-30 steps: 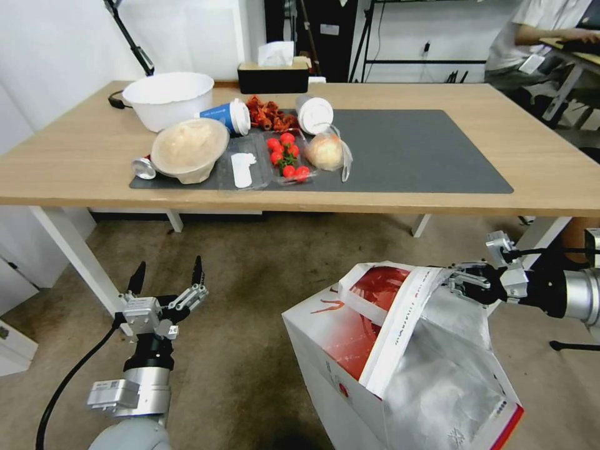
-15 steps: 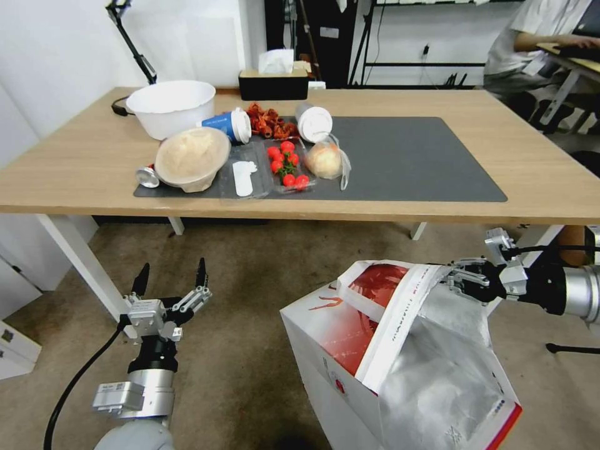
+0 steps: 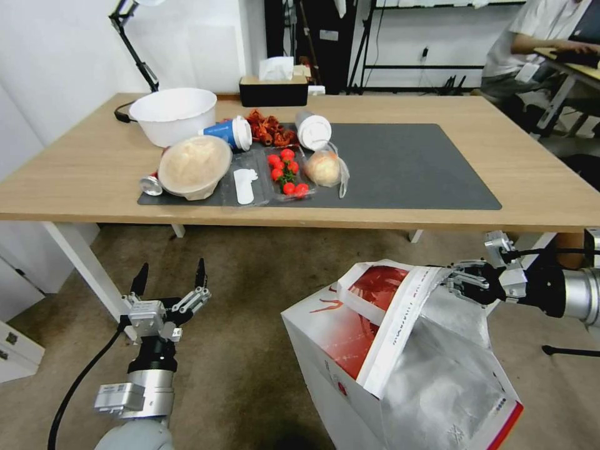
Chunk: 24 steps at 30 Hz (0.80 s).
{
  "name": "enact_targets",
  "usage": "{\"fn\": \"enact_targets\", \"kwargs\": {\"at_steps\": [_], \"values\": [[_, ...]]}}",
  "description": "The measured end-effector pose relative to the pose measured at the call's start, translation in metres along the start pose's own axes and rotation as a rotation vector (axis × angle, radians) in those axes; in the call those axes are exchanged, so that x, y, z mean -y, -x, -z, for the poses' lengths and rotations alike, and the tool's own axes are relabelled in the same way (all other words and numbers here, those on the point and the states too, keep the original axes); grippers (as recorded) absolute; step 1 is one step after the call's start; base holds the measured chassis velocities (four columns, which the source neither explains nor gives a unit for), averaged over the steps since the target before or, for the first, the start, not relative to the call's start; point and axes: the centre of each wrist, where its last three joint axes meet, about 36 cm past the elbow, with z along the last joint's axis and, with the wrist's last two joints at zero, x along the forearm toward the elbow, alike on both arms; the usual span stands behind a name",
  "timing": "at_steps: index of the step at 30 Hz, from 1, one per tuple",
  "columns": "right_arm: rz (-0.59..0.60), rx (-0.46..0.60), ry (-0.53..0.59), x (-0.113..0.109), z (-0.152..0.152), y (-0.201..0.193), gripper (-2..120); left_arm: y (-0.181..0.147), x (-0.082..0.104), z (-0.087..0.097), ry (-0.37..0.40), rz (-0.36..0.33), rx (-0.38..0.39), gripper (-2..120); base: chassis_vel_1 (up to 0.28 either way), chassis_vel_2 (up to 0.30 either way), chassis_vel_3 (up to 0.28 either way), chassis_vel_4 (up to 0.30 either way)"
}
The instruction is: Pick up the food delivery bag from the floor and place it on the table.
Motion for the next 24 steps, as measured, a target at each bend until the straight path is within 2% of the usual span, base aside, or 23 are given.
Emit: {"fn": "enact_targets", "kwargs": {"at_steps": [24], "values": [[0.009, -0.004, -0.01, -0.0044, -0.0009, 0.0028, 0, -0.0025, 0.0034, 0.0069, -0.011, -0.002, 0.0, 100, 0.0, 0.0, 0.0, 0.0]]}}
